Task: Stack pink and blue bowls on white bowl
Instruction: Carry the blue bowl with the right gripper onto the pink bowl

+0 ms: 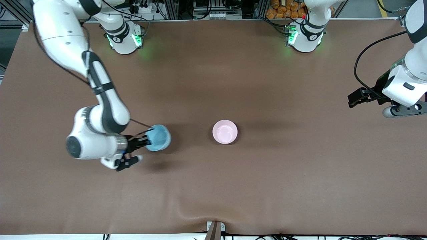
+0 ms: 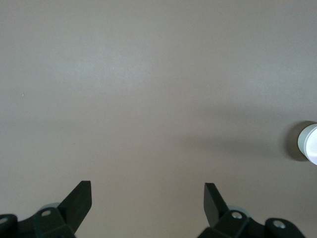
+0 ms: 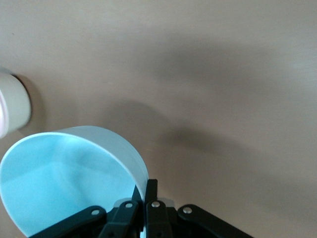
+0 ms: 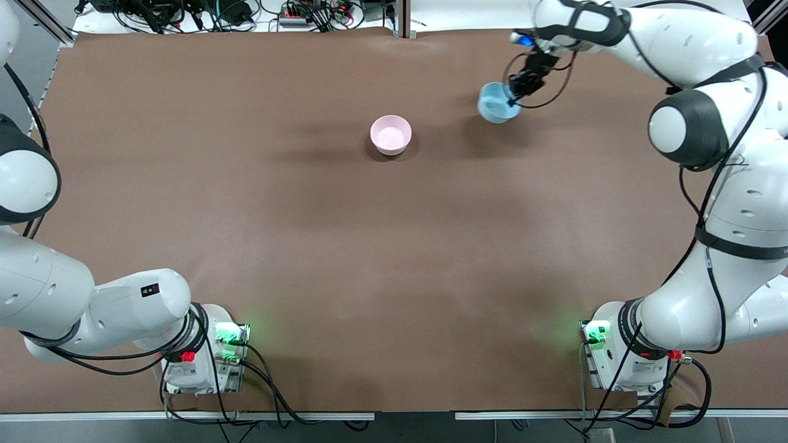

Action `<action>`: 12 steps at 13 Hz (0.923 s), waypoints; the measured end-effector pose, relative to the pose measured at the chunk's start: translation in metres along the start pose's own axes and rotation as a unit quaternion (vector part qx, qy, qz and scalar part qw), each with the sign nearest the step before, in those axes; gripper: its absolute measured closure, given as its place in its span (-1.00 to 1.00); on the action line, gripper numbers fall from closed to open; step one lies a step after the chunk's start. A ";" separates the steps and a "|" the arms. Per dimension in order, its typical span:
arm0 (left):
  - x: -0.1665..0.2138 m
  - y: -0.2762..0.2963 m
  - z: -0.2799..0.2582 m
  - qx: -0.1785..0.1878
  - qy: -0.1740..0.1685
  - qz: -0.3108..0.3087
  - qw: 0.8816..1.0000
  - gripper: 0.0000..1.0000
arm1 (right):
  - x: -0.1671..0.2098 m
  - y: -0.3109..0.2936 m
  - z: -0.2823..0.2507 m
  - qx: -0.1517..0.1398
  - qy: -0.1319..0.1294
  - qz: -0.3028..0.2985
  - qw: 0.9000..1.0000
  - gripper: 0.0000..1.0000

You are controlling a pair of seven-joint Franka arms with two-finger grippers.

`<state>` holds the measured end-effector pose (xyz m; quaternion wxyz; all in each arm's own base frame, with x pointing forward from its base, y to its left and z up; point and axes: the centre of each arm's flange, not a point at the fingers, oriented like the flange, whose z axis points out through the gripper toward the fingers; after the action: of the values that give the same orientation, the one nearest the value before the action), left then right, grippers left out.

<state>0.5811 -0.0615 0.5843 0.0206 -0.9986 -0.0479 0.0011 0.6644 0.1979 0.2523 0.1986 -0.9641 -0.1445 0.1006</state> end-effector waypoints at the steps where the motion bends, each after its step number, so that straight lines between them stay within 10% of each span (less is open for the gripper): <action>1: -0.001 0.000 -0.001 0.000 0.001 0.000 1.000 -1.00 | 0.003 -0.023 0.010 -0.004 0.004 0.026 1.000 0.95; 12: -0.040 0.018 -0.041 0.019 0.024 0.013 0.999 -1.00 | 0.002 -0.183 0.079 -0.014 0.062 0.226 0.972 0.95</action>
<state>0.5435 -0.0853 0.6242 0.0409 -0.9983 -0.0340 -0.0218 0.6027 0.3870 0.2564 0.1653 -0.9789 0.0884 0.0811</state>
